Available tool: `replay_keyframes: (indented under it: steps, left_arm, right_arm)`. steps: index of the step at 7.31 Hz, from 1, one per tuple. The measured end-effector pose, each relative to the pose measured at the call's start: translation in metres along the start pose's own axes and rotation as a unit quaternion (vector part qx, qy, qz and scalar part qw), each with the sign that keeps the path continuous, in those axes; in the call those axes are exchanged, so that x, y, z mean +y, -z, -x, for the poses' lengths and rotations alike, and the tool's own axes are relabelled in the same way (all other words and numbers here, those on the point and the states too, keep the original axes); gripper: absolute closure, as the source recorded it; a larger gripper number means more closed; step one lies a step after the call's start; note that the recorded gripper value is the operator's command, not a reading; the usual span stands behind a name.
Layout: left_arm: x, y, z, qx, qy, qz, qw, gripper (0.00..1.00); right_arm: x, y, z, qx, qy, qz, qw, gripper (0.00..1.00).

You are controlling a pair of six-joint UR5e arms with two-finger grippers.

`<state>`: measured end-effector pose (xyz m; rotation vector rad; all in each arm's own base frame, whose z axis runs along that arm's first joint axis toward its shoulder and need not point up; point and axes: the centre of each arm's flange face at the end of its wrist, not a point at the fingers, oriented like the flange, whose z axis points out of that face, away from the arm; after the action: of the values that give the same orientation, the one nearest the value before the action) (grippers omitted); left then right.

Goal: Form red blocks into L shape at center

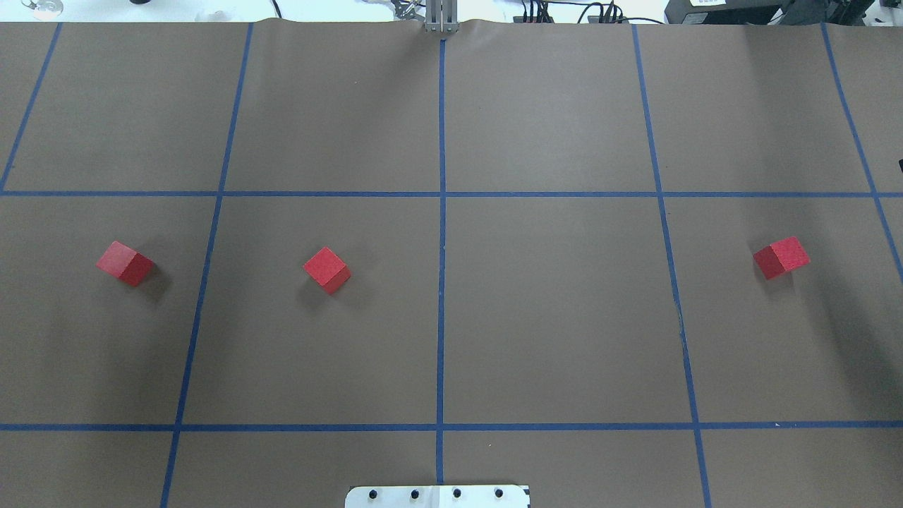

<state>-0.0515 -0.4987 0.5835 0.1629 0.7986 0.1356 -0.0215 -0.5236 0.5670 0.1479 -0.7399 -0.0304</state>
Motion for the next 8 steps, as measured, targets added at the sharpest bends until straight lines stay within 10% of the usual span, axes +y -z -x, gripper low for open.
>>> replay_keyframes:
  steps: [8]
  left_arm:
    - [0.041,-0.012,0.005,0.020,0.002,0.003,0.9998,0.00]
  right_arm:
    - [0.022,-0.037,0.043,-0.035,0.043,0.004,0.9984,0.01]
